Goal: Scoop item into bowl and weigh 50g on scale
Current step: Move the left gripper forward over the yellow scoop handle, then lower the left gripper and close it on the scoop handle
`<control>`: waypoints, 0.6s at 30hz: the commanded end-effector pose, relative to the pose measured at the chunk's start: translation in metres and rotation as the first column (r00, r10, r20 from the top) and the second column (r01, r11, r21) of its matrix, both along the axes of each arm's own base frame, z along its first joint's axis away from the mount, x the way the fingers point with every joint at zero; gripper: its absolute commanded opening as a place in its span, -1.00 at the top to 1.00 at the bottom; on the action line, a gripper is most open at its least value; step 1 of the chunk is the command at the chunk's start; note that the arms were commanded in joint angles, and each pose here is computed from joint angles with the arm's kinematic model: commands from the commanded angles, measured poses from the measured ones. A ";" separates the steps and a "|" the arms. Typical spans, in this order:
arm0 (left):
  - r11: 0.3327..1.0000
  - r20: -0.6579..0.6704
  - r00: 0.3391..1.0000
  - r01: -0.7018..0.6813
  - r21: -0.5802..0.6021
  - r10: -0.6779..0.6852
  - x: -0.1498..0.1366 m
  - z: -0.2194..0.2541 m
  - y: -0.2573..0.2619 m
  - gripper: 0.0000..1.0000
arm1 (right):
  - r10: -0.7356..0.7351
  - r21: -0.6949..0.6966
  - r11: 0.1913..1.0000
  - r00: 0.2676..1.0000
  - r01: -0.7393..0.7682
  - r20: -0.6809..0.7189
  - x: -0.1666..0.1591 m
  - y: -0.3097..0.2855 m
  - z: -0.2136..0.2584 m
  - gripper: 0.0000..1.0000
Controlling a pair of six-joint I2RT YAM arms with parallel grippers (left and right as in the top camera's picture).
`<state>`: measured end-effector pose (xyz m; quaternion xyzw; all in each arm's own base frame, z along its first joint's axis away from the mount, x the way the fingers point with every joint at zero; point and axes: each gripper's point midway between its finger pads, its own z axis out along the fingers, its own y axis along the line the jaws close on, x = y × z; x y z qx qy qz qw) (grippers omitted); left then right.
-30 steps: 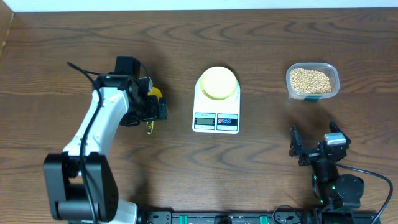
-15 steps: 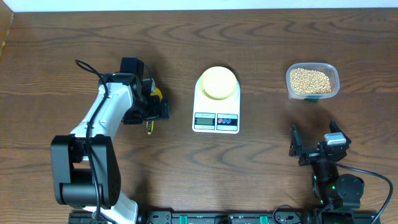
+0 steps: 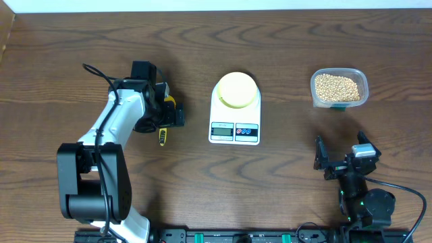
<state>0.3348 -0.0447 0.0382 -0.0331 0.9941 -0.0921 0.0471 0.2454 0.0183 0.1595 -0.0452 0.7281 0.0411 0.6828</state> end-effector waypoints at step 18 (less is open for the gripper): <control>1.000 0.063 0.998 -0.001 -0.008 0.001 0.007 -0.025 -0.002 -0.15 | -0.005 -0.012 1.000 1.000 0.005 -0.001 0.000 -0.001 -0.001 -0.99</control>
